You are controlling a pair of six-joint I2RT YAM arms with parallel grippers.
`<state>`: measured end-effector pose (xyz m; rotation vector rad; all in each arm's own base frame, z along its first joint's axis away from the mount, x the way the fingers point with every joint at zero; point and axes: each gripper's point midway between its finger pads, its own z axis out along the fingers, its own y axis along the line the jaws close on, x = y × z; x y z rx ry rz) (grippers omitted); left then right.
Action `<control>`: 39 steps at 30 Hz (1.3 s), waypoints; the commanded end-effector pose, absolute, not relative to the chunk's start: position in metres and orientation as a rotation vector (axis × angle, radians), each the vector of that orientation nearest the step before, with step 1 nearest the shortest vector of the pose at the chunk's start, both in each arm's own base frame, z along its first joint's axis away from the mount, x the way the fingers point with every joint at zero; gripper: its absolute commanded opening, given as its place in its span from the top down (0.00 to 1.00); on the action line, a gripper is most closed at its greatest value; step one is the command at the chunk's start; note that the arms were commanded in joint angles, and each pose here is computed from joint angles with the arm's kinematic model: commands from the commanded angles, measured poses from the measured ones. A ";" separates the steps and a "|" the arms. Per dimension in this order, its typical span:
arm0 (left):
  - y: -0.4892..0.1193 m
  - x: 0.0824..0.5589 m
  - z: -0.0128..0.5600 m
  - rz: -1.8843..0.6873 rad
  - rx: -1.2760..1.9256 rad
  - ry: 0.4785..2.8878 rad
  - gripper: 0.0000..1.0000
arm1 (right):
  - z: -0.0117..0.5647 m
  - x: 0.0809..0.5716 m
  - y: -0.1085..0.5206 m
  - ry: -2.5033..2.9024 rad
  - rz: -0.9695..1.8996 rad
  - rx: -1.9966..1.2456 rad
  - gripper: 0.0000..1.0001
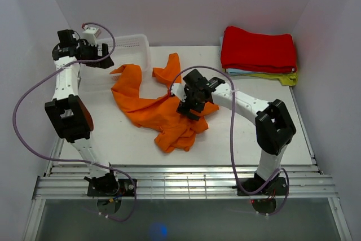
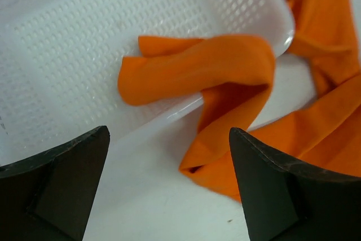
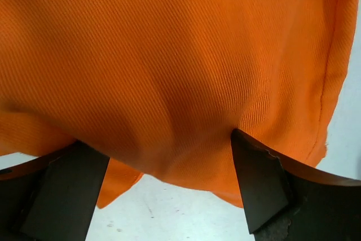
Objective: Fold and stack the trousers
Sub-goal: Move the trousers to the center of the board
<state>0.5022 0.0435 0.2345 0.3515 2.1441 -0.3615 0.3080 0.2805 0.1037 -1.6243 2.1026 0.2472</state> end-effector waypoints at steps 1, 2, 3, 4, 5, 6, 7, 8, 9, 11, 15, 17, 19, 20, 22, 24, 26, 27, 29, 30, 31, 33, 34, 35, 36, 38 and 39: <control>0.053 0.474 0.214 -0.225 0.665 2.240 0.03 | 0.110 0.337 0.280 1.909 -0.047 -1.740 0.10; 0.057 0.472 0.201 -0.192 0.742 2.247 0.03 | 0.099 0.334 0.284 1.892 -0.069 -1.779 0.10; 0.061 0.471 0.194 -0.170 0.772 2.258 0.03 | 0.084 0.334 0.283 1.903 -0.098 -1.817 0.10; 0.063 0.470 0.186 -0.159 0.800 2.270 0.03 | 0.077 0.336 0.278 1.909 -0.138 -1.837 0.09; 0.068 0.469 0.180 -0.130 0.824 2.283 0.04 | 0.071 0.338 0.276 1.916 -0.159 -1.846 0.07; 0.072 0.470 0.170 -0.104 0.868 2.282 0.04 | 0.063 0.338 0.272 1.926 -0.180 -1.861 0.05; 0.074 0.472 0.163 -0.094 0.885 2.288 0.05 | 0.062 0.340 0.267 1.921 -0.214 -1.869 0.16; 0.079 0.477 0.158 -0.063 0.897 2.289 0.06 | 0.062 0.341 0.264 1.921 -0.226 -1.864 0.37; 0.086 0.483 0.143 -0.029 0.954 2.294 0.12 | 0.081 0.340 0.259 1.911 -0.233 -1.818 0.64; 0.092 0.488 0.131 0.004 0.966 2.314 0.14 | 0.096 0.339 0.254 1.903 -0.239 -1.785 0.92; 0.115 0.503 0.098 0.116 0.970 2.390 0.32 | 0.134 0.339 0.233 1.877 -0.268 -1.685 0.92; 0.121 0.513 0.089 0.131 0.941 2.408 0.49 | 0.150 0.338 0.212 1.893 -0.288 -1.633 0.92; 0.124 0.522 0.093 0.139 0.885 2.406 0.66 | 0.154 0.338 0.193 1.921 -0.298 -1.594 0.92; 0.124 0.526 0.094 0.141 0.860 2.409 0.71 | 0.155 0.337 0.171 1.957 -0.315 -1.551 0.92; 0.128 0.531 0.086 0.143 0.812 2.440 0.80 | 0.154 0.337 0.148 1.991 -0.330 -1.513 0.92; 0.131 0.536 0.085 0.151 0.756 2.454 0.90 | 0.156 0.335 0.116 2.021 -0.362 -1.459 0.92; 0.135 0.540 0.085 0.169 0.712 2.463 0.98 | 0.164 0.332 0.087 2.042 -0.389 -1.384 0.92; 0.136 0.541 0.084 0.175 0.695 2.464 0.99 | 0.167 0.331 0.080 2.041 -0.385 -1.370 0.92; 0.139 0.545 0.088 0.192 0.652 2.459 1.00 | 0.180 0.326 0.061 2.024 -0.411 -1.320 0.92; 0.138 0.546 0.089 0.188 0.647 2.456 1.00 | 0.174 0.320 0.056 2.035 -0.417 -1.328 0.92; 0.137 0.546 0.090 0.181 0.640 2.454 1.00 | 0.173 0.316 0.051 2.026 -0.426 -1.345 0.92; 0.135 0.550 0.096 0.171 0.627 2.436 1.00 | 0.163 0.303 0.045 2.030 -0.430 -1.374 0.92; 0.136 0.552 0.098 0.176 0.616 2.433 1.00 | 0.160 0.300 0.043 2.031 -0.434 -1.384 0.92; 0.137 0.553 0.099 0.180 0.608 2.435 1.00 | 0.158 0.296 0.041 2.029 -0.438 -1.389 0.92; 0.138 0.555 0.104 0.187 0.601 2.425 1.00 | 0.152 0.293 0.040 2.039 -0.436 -1.395 0.92; 0.139 0.557 0.108 0.200 0.593 2.416 0.98 | 0.154 0.290 0.040 2.037 -0.428 -1.379 0.92; 0.139 0.558 0.111 0.196 0.589 2.409 0.94 | 0.153 0.288 0.040 2.040 -0.419 -1.379 0.92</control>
